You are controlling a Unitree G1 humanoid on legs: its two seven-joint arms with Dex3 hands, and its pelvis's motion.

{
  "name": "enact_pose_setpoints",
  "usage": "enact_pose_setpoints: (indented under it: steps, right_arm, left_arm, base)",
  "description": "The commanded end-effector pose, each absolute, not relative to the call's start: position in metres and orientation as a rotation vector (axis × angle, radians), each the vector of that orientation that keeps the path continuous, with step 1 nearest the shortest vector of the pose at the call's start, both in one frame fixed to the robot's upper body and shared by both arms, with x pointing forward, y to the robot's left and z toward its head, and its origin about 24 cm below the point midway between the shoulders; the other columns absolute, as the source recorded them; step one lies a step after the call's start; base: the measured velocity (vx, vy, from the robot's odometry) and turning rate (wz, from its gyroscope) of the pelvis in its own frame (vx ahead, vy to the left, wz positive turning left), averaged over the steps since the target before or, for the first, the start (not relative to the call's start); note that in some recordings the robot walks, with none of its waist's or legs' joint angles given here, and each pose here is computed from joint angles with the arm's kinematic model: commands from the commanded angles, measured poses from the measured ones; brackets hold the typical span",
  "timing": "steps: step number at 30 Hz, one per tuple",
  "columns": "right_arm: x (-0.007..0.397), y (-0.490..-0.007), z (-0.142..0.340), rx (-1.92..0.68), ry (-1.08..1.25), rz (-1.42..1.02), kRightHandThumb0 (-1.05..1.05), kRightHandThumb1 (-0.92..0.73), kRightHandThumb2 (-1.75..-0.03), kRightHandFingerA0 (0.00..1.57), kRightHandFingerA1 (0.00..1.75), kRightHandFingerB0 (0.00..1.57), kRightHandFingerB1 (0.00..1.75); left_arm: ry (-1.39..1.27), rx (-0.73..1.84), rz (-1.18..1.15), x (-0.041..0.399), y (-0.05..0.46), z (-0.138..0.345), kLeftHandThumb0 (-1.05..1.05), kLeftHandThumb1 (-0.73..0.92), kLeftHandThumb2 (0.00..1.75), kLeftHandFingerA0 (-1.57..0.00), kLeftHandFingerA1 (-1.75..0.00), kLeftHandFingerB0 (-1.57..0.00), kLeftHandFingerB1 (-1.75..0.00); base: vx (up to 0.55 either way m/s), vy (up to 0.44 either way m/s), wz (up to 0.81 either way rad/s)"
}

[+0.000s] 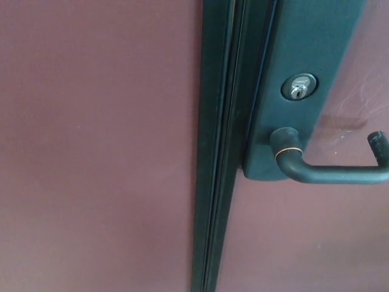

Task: The robot walks towards the door handle and put its right hand on it and twist the handle

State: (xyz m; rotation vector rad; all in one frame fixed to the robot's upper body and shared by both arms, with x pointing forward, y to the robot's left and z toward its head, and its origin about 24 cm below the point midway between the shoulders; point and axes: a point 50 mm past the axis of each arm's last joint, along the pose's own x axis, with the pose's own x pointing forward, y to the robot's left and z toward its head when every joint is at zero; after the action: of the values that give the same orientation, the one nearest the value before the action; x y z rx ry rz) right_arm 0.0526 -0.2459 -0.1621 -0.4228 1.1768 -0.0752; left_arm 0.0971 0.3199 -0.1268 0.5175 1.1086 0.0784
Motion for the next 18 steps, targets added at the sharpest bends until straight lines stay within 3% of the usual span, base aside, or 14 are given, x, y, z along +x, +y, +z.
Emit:
enact_pose_setpoints:
  steps: [1,5,6,8,18]
  right_arm:
    - [0.051,-0.247,-0.162,-0.439,1.191,-0.06,-0.32,-0.53,-0.68,0.73,0.53,0.56,0.47]
    - [0.051,-0.247,-0.162,-0.444,1.183,-0.057,-0.3,-0.54,-0.68,0.72,0.53,0.56,0.47]
    - [0.052,-0.247,-0.162,-0.439,1.185,-0.062,-0.21,-0.6,-0.58,0.76,0.46,0.59,0.4]
    - [0.052,-0.247,-0.162,-0.438,1.188,-0.062,-0.29,-0.54,-0.67,0.72,0.52,0.56,0.46]
    - [0.065,-0.267,-0.15,-0.366,1.057,-0.152,-0.28,-0.53,-0.66,0.74,0.53,0.54,0.46]
  left_arm:
    - [1.113,0.529,0.07,0.095,0.32,-0.127,-0.31,0.62,0.58,-0.73,-0.48,-0.56,-0.42]
    - [1.111,0.541,0.062,0.097,0.319,-0.127,-0.31,0.62,0.58,-0.73,-0.48,-0.56,-0.42]
    - [1.108,0.535,0.061,0.098,0.319,-0.127,-0.31,0.62,0.58,-0.73,-0.48,-0.56,-0.42]
    - [1.11,0.537,0.057,0.099,0.319,-0.127,-0.31,0.62,0.59,-0.74,-0.48,-0.56,-0.42]
    - [1.109,0.549,0.055,0.099,0.323,-0.125,-0.32,0.61,0.59,-0.74,-0.48,-0.55,-0.42]
  base:
    - [0.0,0.0,0.0]
    - [0.0,0.0,0.0]
    - [0.0,0.0,0.0]
    - [0.0,0.0,0.0]
    - [0.0,0.0,0.0]
